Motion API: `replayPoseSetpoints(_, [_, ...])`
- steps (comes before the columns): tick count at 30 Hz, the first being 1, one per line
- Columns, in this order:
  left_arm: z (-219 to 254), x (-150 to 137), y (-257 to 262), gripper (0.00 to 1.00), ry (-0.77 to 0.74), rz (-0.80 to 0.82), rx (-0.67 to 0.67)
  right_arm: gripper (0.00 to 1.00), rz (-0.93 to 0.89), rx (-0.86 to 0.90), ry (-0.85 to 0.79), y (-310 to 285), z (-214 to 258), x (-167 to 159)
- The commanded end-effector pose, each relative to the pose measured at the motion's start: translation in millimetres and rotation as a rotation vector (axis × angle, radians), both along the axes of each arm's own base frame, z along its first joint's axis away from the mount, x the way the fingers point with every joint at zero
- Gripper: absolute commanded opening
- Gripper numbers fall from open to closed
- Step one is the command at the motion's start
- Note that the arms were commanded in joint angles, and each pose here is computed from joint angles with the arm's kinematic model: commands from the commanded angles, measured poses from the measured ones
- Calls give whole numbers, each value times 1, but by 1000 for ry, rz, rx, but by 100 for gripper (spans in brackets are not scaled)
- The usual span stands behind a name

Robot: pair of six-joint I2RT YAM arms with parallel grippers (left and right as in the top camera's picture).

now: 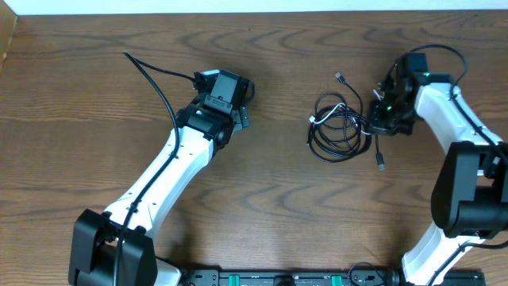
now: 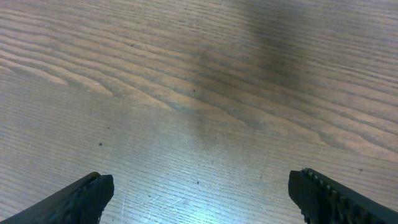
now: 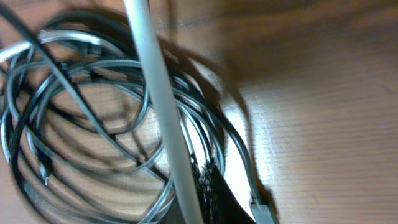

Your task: Untangle cables

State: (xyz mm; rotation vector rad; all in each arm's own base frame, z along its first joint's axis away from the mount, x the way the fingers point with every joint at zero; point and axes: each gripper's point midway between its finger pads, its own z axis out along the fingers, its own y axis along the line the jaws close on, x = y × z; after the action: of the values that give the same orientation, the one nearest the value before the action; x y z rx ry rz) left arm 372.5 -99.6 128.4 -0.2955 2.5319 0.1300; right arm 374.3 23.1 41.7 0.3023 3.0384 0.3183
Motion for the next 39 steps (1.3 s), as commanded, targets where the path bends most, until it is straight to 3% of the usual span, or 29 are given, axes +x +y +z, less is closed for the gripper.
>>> replayPoseSetpoints(1, [-3,-1,4,96,11,19,6,1,27,-15,-157,-21,59,28])
replayPoseSetpoints(9, [-4,-2,4,97,18,19,9,1,-147,-132,-354,-111,153,41])
replayPoseSetpoints(17, [-4,-2,4,96,18,19,9,1,-192,-123,-319,-141,151,23])
replayPoseSetpoints(22, [-4,-2,4,97,17,19,8,1,15,245,-378,-66,167,21])
replayPoseSetpoints(24, [-4,-2,4,96,17,19,8,1,68,312,-388,-43,173,22])
replayPoseSetpoints(31, [-4,-2,4,96,18,19,9,1,349,371,-424,69,188,27])
replayPoseSetpoints(39, [-4,-3,5,96,22,19,11,1,543,435,-555,148,260,17])
